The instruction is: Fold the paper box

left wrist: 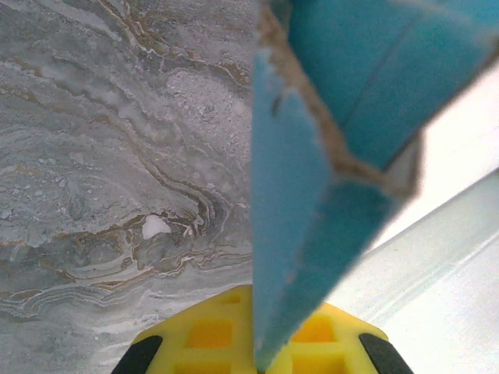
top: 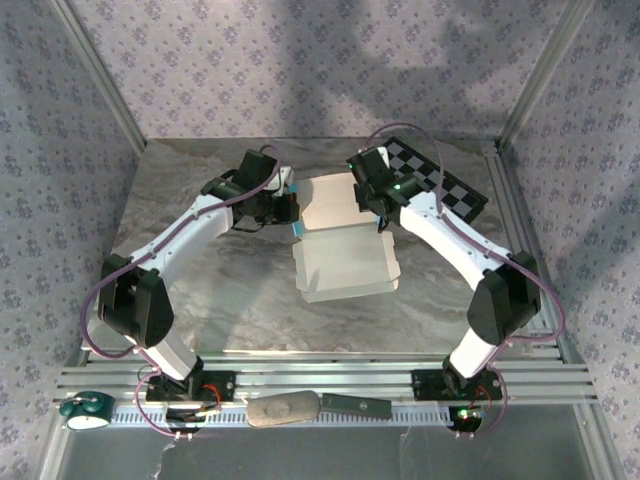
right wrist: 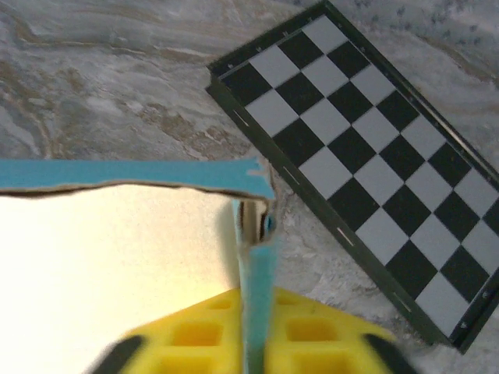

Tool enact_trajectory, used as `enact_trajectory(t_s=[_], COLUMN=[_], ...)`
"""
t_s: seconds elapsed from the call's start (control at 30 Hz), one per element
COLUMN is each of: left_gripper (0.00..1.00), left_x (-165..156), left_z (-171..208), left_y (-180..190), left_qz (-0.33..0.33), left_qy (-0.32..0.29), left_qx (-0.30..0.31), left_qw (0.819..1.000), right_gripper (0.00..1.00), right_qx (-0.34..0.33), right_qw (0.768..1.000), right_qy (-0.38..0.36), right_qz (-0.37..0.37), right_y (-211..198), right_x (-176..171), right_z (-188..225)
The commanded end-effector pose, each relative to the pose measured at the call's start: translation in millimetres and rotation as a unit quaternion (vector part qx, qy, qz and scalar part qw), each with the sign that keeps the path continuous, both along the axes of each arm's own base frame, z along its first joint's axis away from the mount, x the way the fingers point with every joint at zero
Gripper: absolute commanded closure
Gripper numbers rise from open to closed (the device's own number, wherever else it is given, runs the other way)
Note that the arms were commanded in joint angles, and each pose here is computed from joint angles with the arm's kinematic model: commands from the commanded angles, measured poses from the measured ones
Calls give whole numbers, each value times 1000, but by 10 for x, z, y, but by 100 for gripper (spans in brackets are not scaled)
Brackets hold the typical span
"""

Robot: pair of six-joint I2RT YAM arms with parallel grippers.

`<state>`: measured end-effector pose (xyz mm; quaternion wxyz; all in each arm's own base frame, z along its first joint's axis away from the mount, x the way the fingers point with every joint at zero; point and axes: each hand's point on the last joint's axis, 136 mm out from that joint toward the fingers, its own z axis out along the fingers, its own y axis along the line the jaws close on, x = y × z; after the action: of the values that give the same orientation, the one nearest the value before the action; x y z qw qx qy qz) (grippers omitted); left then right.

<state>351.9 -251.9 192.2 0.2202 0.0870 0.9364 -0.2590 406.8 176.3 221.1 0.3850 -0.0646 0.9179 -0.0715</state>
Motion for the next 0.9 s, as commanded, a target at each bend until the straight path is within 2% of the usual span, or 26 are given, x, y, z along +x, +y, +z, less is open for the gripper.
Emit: enact_trajectory(t_s=[0.0,0.2,0.23,0.3,0.33,0.4,0.63,0.73,0.87], left_gripper=[100,100,100,100,100,100,100,100,100], left_x=[35,49,49,54,55,56,54,51,35], left_z=[116,94,95,85,91,99,117,119,144], left_y=[-45,-5,-8,-7,-6,-8,-3,-12,-10], left_qz=[-5,3,3,4,4,5,5,5,3], left_qy=[-9,-10,-10,-9,-10,-11,-12,-12,-13], left_qx=[-8,3,3,3,2,2,1,-1,-2], left_qw=[1000,1000,1000,1000,1000,1000,1000,1000,1000], right_gripper=[100,100,95,73,65,56,54,56,63], right_qx=[-31,-38,-34,-21,-12,15,50,49,31], right_qw=[999,998,999,999,1000,1000,999,999,999], right_qy=[-18,-36,-35,-30,-28,-24,-6,3,12], right_qz=[-21,-23,-21,-11,-3,13,18,6,-12], right_y=[-62,-72,-67,-49,-31,8,30,16,-77], right_x=[17,-81,-97,-156,-185,-257,-482,-501,-436], right_z=[82,203,215,216,206,174,-10,-135,-264])
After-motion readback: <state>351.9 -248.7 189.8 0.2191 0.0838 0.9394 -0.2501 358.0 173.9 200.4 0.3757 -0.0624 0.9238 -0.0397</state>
